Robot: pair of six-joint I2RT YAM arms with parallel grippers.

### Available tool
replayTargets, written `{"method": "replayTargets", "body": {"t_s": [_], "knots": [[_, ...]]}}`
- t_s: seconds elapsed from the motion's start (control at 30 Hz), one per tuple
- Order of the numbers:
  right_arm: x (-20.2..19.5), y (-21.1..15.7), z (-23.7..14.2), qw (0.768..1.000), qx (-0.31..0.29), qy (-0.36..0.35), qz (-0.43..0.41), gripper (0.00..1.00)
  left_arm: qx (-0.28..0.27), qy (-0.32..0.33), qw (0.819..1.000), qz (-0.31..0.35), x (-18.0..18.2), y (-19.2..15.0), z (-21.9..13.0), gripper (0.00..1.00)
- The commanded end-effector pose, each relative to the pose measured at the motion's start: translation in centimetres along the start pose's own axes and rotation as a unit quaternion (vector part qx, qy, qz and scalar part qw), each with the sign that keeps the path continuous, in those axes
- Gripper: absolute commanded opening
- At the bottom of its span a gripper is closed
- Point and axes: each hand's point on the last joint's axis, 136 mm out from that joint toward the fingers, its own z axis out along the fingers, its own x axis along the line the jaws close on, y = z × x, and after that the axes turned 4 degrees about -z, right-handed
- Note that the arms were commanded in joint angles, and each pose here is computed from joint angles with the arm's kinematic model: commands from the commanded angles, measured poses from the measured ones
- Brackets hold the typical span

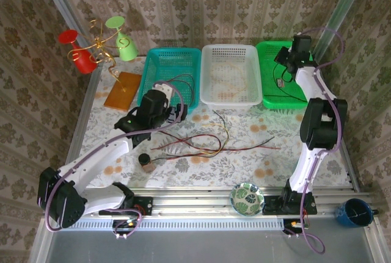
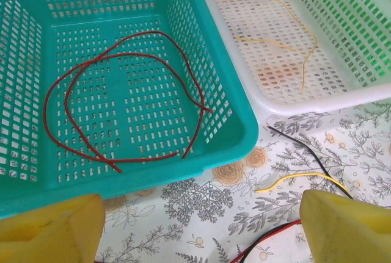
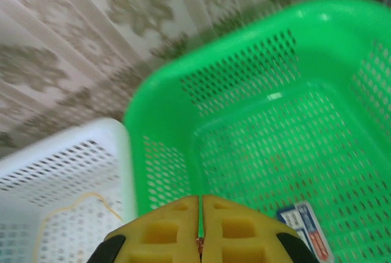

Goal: Untangle the cables

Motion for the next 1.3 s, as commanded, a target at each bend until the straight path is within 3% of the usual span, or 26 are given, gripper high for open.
{"method": "replayTargets", "body": {"t_s": [0.0, 0.37, 0.53, 0.6, 0.67, 0.73, 0.87, 0.97, 1.17, 1.2, 1.27], "knots": [[-2.7, -3.0, 1.7, 0.996, 0.055, -0.064, 0.014, 0.00, -0.003, 0.009, 1.000, -0.007, 0.1, -0.3, -0.8, 0.84], [-5.1, -9.1, 5.7, 0.977, 0.182, -0.109, 0.024, 0.00, -0.002, 0.006, 1.000, -0.002, -0.9, -0.7, -1.1, 0.84], [-4.4, -6.9, 4.2, 0.979, 0.178, -0.096, 0.015, 0.33, 0.005, 0.008, 1.000, 0.001, -1.0, -1.0, -1.4, 0.84], [-3.8, -4.9, 2.9, 0.983, 0.159, -0.085, 0.013, 0.53, 0.008, 0.009, 1.000, -0.003, -0.9, -1.1, -1.5, 0.84], [-3.7, -3.0, 1.4, 0.986, 0.147, -0.083, 0.015, 0.66, 0.009, 0.008, 1.000, -0.004, -0.9, -1.1, -1.6, 0.84], [-3.6, -1.2, -0.2, 0.987, 0.137, -0.082, 0.017, 0.76, 0.010, 0.009, 1.000, -0.004, -0.9, -1.1, -1.6, 0.84], [-3.0, 1.5, -3.7, 0.991, 0.112, -0.072, 0.011, 0.87, 0.006, 0.008, 1.000, -0.005, -0.9, -0.9, -1.8, 0.84], [-2.0, 2.5, -6.5, 0.994, 0.095, -0.053, 0.008, 0.87, 0.004, 0.005, 1.000, -0.006, -1.0, -0.8, -2.0, 0.84], [-1.0, 0.5, -11.6, 0.997, 0.070, -0.007, 0.022, 0.85, 0.010, -0.004, 1.000, -0.009, -1.3, -1.2, -1.9, 0.84], [-0.6, -0.1, -11.9, 0.997, 0.066, 0.011, 0.022, 0.82, 0.011, -0.006, 1.000, -0.010, -1.3, -1.3, -1.9, 0.84], [0.1, -0.6, -12.0, 0.997, 0.059, 0.040, 0.023, 0.68, 0.013, -0.006, 1.000, -0.011, -1.4, -1.6, -1.8, 0.84]]}}
